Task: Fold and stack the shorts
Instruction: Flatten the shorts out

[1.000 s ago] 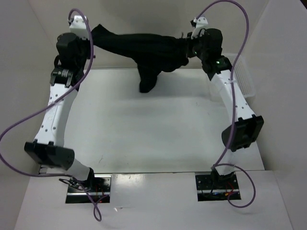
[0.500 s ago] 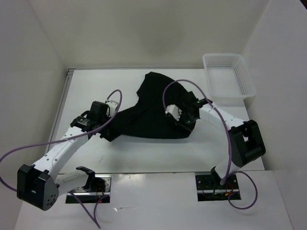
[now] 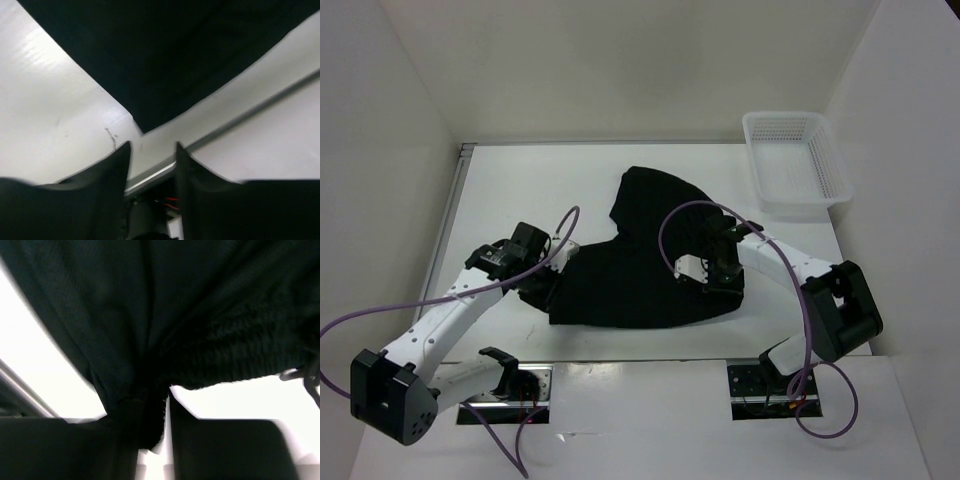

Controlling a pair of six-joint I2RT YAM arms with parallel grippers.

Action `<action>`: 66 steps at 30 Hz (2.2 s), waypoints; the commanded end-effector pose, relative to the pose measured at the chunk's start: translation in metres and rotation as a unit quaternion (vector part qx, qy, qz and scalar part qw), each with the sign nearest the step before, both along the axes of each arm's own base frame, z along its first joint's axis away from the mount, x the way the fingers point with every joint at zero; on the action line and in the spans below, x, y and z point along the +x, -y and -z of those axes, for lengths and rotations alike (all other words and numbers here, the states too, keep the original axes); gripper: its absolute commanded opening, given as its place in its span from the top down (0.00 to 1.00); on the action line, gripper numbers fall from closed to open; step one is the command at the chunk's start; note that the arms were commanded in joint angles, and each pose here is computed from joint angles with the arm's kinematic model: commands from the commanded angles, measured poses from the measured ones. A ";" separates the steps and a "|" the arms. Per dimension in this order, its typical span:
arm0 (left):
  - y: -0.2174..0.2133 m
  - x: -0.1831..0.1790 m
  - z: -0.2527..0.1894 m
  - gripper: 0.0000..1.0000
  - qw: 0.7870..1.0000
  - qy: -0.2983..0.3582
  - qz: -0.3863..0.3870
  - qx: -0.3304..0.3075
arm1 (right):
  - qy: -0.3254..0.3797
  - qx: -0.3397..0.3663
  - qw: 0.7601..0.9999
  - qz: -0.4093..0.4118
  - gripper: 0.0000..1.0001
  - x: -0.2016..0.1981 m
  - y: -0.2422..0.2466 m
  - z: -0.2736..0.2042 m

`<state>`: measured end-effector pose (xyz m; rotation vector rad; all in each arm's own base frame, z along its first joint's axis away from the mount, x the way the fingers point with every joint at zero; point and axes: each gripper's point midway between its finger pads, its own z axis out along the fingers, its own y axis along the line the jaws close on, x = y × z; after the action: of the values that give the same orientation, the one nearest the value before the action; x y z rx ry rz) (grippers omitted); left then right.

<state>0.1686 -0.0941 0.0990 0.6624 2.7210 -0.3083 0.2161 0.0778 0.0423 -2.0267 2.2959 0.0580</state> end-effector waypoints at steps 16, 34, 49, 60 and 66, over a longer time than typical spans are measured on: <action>-0.029 0.149 0.003 0.37 0.981 0.152 -0.120 0.025 | 0.212 -0.007 0.974 0.074 0.13 0.060 0.034 -0.089; -0.011 0.182 0.093 0.52 0.983 0.139 -0.102 0.059 | 0.149 0.130 0.980 0.021 1.00 0.047 -0.084 -0.009; -0.054 0.287 0.059 0.73 0.948 0.230 -0.194 0.106 | 0.253 0.073 0.961 0.086 1.00 0.128 -0.088 0.020; -0.043 0.189 -0.030 0.51 0.957 0.228 -0.156 0.085 | 0.247 0.165 0.950 0.097 0.98 0.135 -0.123 -0.076; -0.020 0.085 0.038 0.51 0.993 0.072 -0.067 0.070 | 0.103 0.132 0.986 0.014 1.00 0.051 -0.111 -0.028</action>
<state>0.3227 -0.0710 0.1340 0.3666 2.3295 0.0384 0.3285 0.1991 0.1067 -1.5465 1.9841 -0.0142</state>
